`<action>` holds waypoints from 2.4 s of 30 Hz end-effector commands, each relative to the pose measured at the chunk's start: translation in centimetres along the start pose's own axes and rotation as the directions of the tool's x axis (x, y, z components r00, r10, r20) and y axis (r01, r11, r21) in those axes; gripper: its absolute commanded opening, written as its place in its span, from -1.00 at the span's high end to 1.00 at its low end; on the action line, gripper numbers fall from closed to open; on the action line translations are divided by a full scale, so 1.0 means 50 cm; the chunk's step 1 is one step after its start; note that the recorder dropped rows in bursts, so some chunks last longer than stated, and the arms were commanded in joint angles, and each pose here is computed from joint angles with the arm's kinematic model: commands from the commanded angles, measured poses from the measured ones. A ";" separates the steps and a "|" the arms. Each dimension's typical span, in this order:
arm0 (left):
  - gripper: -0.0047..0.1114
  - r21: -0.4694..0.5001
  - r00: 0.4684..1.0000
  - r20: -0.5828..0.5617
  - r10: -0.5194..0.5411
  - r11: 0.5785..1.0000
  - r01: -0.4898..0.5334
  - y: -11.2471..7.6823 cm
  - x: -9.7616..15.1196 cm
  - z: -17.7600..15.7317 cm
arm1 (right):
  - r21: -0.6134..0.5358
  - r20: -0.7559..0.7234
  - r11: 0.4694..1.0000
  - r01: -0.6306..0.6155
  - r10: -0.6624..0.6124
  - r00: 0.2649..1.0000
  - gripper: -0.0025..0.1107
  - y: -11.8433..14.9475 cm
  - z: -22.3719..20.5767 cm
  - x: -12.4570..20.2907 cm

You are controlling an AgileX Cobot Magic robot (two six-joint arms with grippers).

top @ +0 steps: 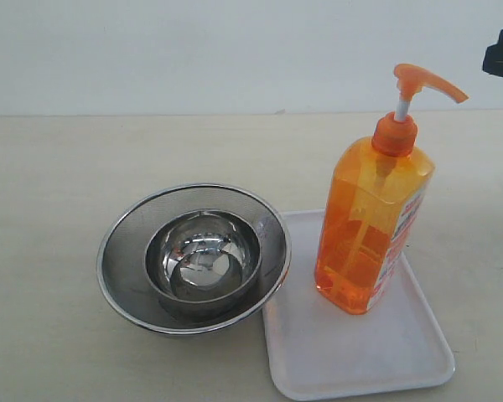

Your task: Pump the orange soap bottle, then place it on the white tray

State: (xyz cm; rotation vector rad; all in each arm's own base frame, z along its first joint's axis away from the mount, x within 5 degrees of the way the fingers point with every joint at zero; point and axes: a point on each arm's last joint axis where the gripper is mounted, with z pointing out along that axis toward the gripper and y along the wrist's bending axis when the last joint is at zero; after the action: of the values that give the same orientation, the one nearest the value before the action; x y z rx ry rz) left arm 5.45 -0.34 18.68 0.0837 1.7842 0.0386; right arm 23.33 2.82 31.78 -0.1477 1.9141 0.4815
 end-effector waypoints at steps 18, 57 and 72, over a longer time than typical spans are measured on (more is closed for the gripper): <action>0.84 -0.072 0.983 -0.006 0.183 0.980 -0.183 0.013 0.001 0.000 | -0.005 0.002 1.000 0.002 -0.002 1.000 0.96 0.002 -0.002 -0.001; 0.84 -0.058 0.991 0.001 0.135 0.989 -0.135 0.010 0.000 0.000 | -0.196 0.242 0.974 0.115 -0.066 0.968 0.96 0.125 -0.181 -0.043; 0.84 -0.058 0.991 0.001 0.135 0.989 -0.135 0.010 0.000 0.000 | -0.209 0.284 0.973 0.099 -0.037 0.958 0.96 0.143 -0.264 0.154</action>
State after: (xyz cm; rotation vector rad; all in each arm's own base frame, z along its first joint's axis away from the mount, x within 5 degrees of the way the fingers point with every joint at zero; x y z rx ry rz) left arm 5.44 0.16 18.67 0.1822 1.7820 0.1992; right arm 7.00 4.98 32.95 -0.2899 1.5396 0.6177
